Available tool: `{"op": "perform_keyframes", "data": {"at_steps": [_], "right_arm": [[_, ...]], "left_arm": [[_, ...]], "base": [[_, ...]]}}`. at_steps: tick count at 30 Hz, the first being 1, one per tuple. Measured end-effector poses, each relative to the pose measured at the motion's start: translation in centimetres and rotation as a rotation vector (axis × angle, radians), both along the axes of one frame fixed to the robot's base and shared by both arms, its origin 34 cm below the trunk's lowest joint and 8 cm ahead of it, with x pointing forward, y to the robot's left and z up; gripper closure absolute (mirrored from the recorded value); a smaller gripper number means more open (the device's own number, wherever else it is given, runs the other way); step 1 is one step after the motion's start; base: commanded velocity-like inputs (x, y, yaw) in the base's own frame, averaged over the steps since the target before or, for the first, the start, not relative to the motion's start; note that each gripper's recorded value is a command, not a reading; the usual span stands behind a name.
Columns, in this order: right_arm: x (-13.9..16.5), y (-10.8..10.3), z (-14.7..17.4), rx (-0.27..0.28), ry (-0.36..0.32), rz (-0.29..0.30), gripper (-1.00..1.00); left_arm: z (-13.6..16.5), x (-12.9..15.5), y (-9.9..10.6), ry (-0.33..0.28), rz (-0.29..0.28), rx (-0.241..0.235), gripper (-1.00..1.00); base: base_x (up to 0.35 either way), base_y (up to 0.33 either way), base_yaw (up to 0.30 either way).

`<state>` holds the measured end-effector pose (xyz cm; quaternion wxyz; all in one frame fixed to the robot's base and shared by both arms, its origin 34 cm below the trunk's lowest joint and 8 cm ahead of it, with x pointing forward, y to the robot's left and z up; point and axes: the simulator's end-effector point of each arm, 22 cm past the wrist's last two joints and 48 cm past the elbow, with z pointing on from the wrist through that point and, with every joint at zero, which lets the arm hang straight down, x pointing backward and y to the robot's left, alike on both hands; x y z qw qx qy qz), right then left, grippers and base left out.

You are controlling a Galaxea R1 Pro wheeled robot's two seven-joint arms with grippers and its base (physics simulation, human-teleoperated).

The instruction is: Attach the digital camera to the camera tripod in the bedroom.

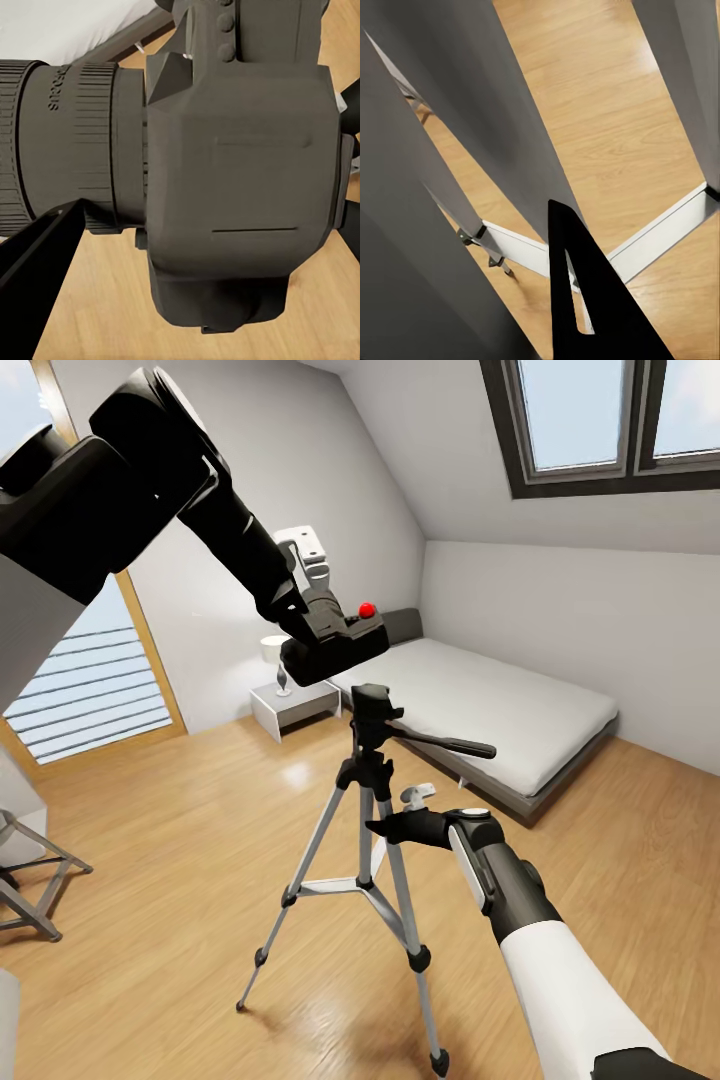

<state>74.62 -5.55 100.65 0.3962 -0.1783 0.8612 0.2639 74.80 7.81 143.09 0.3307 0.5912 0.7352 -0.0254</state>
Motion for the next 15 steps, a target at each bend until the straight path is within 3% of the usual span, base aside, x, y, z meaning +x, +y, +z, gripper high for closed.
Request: {"op": "perform_keyframes", "data": {"at_steps": [15], "right_arm": [[-0.01,0.02,-0.02,0.0,0.0,0.0,1.0]], "left_arm": [[0.05,-0.01,-0.01,0.0,0.0,-0.001,1.0]], "base": [[0.0,0.0,0.0]]}}
